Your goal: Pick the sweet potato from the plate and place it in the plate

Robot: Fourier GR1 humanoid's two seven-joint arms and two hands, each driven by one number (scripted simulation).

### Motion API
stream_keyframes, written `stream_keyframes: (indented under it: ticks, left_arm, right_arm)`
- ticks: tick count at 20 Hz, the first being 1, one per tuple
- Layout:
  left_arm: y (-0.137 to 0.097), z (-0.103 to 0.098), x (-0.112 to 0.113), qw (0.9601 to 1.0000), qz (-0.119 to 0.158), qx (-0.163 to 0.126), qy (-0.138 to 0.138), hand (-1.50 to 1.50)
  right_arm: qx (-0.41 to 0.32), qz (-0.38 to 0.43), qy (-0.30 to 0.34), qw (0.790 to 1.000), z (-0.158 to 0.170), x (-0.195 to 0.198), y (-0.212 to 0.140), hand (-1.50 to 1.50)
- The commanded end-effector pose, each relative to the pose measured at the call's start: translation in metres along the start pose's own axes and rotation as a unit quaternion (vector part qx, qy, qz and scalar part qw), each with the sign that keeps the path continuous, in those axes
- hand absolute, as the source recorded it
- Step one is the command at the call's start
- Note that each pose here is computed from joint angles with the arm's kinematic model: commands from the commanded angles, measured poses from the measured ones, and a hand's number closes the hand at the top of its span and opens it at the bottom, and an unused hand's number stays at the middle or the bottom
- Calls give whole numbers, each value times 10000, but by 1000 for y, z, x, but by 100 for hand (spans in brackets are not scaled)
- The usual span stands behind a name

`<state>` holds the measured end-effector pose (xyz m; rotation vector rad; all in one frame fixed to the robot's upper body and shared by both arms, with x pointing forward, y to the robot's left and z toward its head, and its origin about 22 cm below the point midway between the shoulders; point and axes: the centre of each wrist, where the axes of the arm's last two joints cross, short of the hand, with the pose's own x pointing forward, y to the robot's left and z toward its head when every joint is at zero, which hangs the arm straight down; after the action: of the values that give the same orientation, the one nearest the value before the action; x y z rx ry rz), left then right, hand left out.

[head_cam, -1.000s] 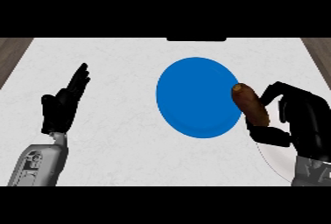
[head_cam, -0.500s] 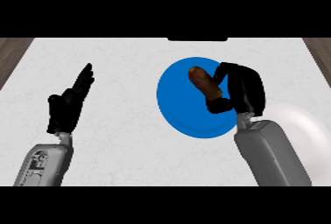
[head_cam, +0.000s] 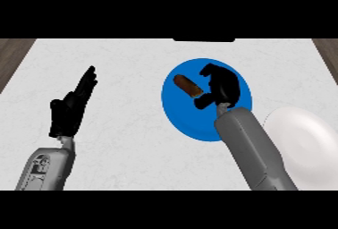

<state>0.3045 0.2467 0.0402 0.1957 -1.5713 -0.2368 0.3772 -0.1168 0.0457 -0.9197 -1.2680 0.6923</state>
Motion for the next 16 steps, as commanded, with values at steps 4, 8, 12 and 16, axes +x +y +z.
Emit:
stream_keyframes:
  ticks: [4, 8, 12, 16]
  left_arm:
    - [7, -4, 11, 10000, 18, -73, -12, 0]
    - [-3, -4, -4, 9999, -64, -72, -83, 0]
    - [10, -2, -9, 10000, -25, 56, 76, 0]
    - [8, 2, -5, 9999, -59, 77, 112, 0]
  right_arm:
    - [176, -480, 169, 9985, -6, -25, 48, -150]
    - [-51, -1586, -255, 9870, -18, -7, 23, -150]
    - [-840, -2466, -330, 9649, -19, -16, 9, -150]
    - [-1281, -3050, 107, 9436, -19, -34, -9, -150]
